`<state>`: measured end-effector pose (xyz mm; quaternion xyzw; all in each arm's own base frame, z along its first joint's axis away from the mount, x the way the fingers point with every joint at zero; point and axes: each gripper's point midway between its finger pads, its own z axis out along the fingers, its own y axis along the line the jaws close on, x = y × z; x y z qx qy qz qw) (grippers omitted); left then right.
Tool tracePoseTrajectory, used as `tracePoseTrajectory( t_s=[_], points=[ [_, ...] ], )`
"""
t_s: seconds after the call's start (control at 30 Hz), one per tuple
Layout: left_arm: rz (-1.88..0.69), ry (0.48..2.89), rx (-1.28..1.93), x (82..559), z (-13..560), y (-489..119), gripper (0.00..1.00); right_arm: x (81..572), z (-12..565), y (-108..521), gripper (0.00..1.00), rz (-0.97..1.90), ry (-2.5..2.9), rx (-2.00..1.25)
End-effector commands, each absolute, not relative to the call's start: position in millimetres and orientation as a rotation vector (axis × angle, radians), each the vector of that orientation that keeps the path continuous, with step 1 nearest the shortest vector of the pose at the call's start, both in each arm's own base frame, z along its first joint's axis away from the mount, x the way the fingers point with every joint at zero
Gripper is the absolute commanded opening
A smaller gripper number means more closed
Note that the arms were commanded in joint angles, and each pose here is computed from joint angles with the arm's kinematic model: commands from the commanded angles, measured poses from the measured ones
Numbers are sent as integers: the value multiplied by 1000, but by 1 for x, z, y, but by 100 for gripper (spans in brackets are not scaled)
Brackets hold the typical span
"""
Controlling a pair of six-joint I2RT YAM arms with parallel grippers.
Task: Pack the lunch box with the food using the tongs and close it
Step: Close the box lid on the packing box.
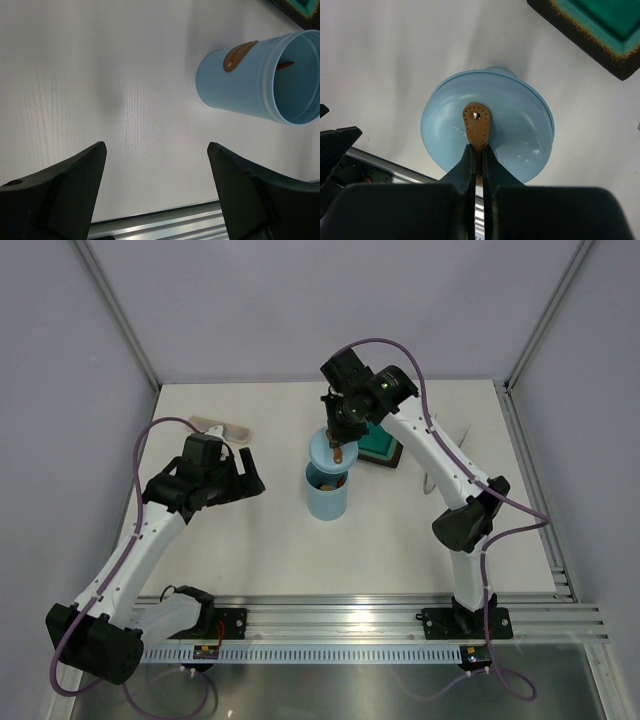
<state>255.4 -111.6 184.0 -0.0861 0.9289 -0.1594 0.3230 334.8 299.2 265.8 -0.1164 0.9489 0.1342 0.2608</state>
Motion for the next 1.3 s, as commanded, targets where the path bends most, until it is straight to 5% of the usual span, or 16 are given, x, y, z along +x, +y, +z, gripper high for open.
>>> tracePoseTrajectory(
  t_s=[0.0, 1.27],
  points=[
    [-403, 2392, -235, 259, 193, -106, 87, 325, 263, 309, 0, 390, 2594, -393],
    [-400, 2415, -258, 256, 181, -103, 86, 325, 204, 322, 0, 359, 2739, -423]
  ],
)
